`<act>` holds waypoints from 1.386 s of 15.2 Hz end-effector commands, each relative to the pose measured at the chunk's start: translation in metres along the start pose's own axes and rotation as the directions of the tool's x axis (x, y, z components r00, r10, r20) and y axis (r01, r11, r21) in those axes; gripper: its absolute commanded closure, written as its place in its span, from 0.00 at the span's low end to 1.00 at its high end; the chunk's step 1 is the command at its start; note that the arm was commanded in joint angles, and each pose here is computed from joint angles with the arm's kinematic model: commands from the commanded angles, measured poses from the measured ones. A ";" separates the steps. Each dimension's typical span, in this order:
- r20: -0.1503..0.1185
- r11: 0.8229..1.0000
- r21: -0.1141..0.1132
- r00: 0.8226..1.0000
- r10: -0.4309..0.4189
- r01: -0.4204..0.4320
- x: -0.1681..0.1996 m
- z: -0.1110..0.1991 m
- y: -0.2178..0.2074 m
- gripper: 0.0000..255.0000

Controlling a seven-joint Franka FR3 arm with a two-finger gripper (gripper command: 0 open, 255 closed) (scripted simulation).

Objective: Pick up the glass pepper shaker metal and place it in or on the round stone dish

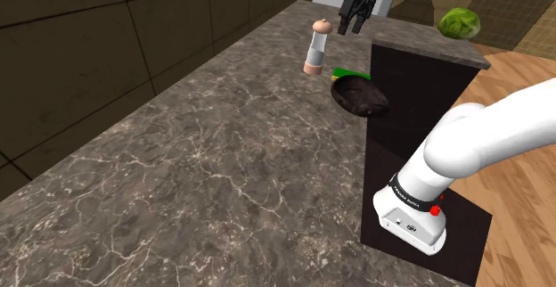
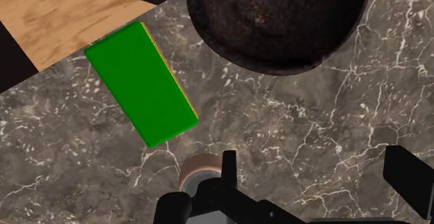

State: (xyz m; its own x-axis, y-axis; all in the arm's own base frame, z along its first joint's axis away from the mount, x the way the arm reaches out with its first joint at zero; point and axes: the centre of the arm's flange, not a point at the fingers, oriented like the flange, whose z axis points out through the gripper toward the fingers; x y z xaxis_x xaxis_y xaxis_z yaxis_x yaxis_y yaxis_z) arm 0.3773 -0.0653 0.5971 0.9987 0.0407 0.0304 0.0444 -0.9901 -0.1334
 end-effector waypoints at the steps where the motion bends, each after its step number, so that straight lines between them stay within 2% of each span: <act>1: 0.001 1.000 0.007 1.000 -0.019 0.019 0.024 -0.002 0.017 0.00; 9: 0.006 0.995 0.039 0.996 -0.089 0.089 0.113 -0.014 0.077 0.00; 16: 0.006 0.995 0.039 0.996 -0.089 0.089 0.113 0.022 0.076 0.00; 21: 0.006 0.995 0.039 0.996 -0.089 0.089 0.113 0.025 0.076 0.00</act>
State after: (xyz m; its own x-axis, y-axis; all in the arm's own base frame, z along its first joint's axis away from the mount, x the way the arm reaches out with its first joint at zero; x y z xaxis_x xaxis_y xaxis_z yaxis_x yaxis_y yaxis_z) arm 0.4940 -0.1321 0.5654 0.9909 0.1296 0.0357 0.1338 -0.9766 -0.1685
